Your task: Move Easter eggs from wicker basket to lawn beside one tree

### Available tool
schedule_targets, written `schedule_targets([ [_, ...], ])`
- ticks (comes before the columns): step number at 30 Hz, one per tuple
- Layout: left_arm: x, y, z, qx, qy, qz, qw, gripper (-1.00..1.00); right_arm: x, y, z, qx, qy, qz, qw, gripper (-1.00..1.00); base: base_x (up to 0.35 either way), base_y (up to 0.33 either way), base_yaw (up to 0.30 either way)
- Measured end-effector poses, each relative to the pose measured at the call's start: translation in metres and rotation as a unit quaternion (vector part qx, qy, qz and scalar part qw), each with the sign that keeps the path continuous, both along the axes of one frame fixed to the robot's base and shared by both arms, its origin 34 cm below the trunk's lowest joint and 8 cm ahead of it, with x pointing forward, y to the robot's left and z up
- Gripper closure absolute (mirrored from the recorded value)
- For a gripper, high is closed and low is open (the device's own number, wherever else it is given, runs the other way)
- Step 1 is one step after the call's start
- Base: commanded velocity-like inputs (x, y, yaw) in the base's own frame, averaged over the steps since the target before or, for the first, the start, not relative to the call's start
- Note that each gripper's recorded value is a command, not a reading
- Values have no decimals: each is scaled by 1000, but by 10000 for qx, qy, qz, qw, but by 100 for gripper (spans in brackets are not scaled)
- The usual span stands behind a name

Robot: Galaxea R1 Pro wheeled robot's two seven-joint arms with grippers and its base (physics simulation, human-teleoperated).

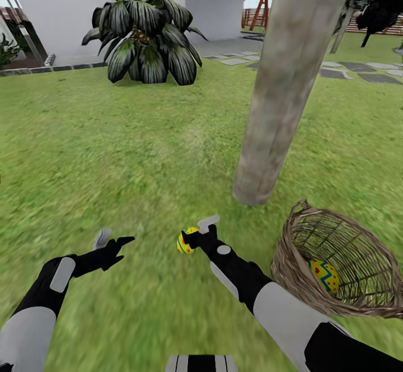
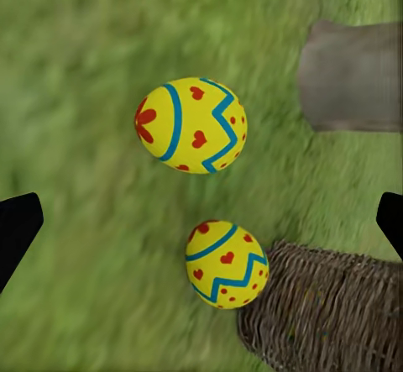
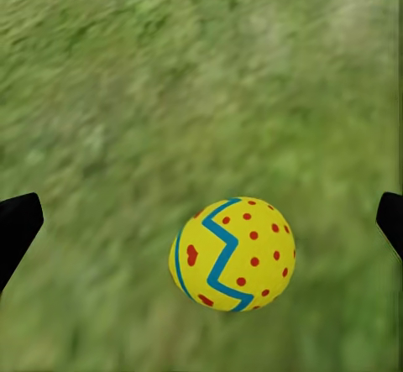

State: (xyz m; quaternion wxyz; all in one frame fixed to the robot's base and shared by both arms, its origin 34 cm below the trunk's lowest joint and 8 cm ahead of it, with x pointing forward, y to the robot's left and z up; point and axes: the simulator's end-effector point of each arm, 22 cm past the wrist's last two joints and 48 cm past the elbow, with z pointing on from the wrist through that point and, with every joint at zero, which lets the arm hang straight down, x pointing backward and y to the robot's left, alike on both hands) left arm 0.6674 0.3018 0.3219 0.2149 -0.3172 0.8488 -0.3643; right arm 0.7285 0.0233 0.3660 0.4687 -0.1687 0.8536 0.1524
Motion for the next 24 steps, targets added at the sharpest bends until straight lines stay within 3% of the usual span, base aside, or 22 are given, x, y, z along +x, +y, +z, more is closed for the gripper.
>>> schedule_targets([
  [9,3,5,17,165,-27,40,9999,-100,4,0,28,0,-212,4,9998,-100,-20,0,0],
  [24,12,-3,58,123,-352,20,9993,-100,9,0,74,-16,-570,13,9984,-100,-277,-12,0],
])
